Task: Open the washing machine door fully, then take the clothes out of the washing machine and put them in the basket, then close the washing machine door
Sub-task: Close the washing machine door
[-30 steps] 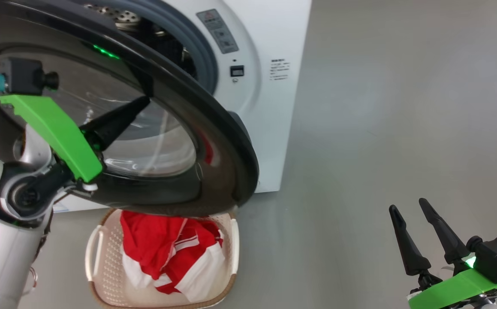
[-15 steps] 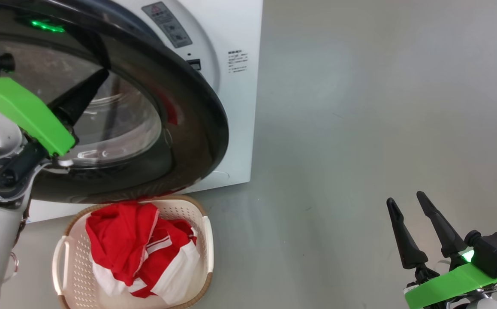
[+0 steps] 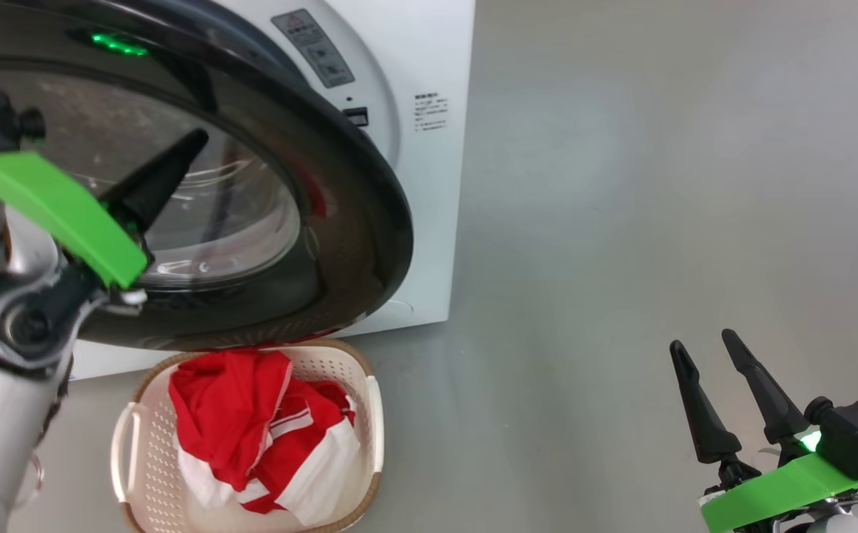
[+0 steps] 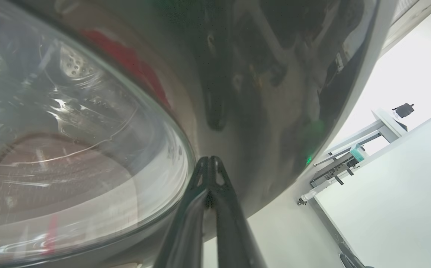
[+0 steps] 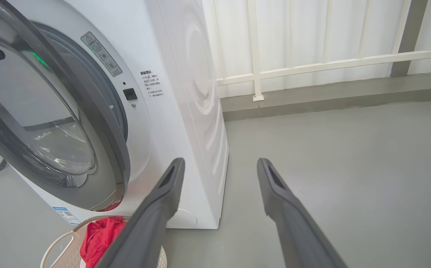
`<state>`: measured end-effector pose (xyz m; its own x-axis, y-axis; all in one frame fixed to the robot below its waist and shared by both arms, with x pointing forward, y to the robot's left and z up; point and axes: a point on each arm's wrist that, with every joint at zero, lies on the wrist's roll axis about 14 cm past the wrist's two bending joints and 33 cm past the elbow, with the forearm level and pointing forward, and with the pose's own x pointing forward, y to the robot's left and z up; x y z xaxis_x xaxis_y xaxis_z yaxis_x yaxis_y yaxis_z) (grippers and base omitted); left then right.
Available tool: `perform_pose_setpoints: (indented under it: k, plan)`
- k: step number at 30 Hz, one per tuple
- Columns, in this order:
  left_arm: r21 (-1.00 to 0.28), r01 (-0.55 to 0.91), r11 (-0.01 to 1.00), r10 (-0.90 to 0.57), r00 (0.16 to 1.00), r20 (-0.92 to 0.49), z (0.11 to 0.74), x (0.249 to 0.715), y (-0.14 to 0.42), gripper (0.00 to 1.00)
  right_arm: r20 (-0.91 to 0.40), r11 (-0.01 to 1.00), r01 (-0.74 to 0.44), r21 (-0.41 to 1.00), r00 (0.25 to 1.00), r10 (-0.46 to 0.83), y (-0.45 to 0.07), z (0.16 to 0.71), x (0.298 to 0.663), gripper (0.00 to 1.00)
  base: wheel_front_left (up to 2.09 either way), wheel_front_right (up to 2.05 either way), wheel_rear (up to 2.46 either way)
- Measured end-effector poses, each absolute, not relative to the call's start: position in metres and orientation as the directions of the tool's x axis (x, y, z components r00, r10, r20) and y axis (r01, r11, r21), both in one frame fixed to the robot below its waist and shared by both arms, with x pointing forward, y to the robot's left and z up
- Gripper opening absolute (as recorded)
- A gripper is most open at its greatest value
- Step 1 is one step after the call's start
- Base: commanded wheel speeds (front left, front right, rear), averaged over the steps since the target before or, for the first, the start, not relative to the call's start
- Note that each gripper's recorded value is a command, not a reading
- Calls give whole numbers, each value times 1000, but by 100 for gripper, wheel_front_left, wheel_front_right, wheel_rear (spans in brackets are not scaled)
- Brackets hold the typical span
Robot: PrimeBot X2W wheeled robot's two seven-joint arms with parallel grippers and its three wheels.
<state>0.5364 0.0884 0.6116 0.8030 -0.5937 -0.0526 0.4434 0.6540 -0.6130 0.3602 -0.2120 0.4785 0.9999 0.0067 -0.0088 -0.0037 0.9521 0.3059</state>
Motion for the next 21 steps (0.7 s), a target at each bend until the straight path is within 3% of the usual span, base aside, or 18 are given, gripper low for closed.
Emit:
perform_pose_setpoints:
  k: [1,4,5,7,9,21]
  plan:
    - [-615,437,656,-588,807,-55,609,534,91,3,-6,952,-9,306,1000,11,-211,479,361,100,0,0,0]
    - [-624,412,665,-574,816,-73,596,523,99,38,1,952,-25,305,1000,26,-207,481,362,100,0,0,0]
    - [-625,403,668,-568,819,-79,592,520,101,44,3,952,-30,305,1000,30,-206,482,362,100,0,0,0]
    - [-632,389,670,-558,825,-84,584,512,105,80,9,952,-40,303,999,40,-204,484,363,100,0,0,0]
    - [-638,380,670,-552,830,-85,580,508,108,98,12,952,-46,302,999,44,-203,485,363,100,0,0,0]
    - [-706,213,675,-437,887,-150,521,458,144,100,23,949,-103,296,995,101,-187,488,365,100,0,0,0]
